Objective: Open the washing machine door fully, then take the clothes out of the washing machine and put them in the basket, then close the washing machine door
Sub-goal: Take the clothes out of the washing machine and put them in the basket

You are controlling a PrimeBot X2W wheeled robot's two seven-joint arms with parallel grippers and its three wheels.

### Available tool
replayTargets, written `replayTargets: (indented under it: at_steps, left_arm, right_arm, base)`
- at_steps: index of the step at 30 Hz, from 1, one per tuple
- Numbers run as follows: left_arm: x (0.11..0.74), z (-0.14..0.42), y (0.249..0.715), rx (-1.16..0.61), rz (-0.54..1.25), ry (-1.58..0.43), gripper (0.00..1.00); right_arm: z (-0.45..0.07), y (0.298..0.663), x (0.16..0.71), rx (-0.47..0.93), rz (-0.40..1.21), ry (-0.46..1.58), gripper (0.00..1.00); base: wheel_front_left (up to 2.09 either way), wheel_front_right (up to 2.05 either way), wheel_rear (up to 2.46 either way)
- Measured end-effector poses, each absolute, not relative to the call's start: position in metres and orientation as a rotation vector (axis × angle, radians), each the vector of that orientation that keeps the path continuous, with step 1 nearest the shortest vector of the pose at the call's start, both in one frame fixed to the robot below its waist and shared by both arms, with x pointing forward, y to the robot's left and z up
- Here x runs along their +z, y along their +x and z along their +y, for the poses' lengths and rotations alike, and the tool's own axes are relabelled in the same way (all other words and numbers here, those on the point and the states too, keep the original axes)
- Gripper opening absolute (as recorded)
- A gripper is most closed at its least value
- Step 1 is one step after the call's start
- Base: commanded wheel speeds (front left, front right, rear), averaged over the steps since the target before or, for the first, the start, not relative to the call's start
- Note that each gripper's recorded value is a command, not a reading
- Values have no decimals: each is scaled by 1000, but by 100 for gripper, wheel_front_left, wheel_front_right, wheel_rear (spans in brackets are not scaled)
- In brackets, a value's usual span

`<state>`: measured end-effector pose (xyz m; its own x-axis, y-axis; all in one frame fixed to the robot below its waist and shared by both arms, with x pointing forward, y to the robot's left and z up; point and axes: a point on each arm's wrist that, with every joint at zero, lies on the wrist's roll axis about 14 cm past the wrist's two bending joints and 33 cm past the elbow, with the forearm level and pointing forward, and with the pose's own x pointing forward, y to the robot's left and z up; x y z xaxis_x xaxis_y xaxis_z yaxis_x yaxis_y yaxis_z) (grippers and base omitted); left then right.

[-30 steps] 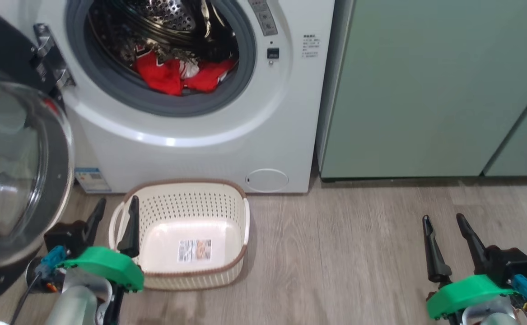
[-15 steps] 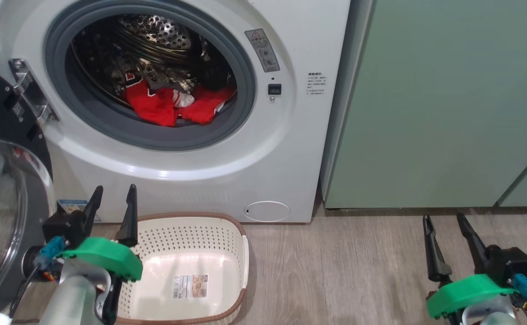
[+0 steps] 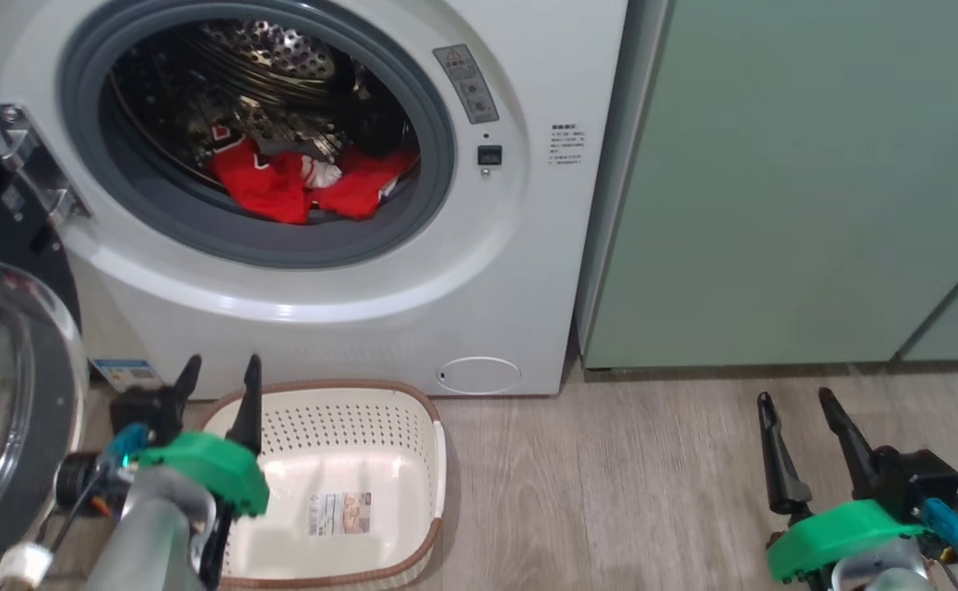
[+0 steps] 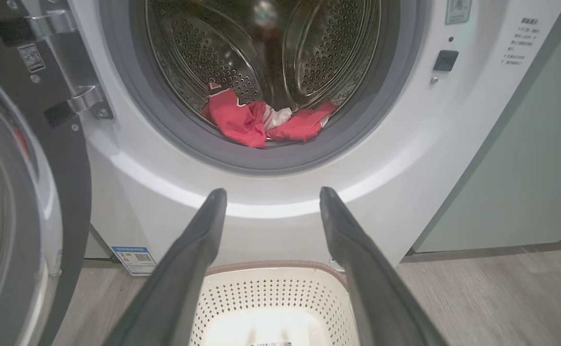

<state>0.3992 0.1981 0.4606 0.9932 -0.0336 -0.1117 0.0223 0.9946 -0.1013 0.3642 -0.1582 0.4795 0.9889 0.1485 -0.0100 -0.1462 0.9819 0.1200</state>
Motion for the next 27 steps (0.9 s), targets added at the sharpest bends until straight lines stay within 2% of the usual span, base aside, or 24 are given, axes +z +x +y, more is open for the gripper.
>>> replayTargets:
  at_steps: [8,27]
  left_arm:
    - [451,170,447,-95,242,-49,100]
    - [448,137,599,-102,491,39,100]
  right_arm:
    - [-160,365,466,141,60,119,100]
    - [-187,418,443,80,116,85,100]
  base:
    - [0,0,0]
    - [0,0,0]
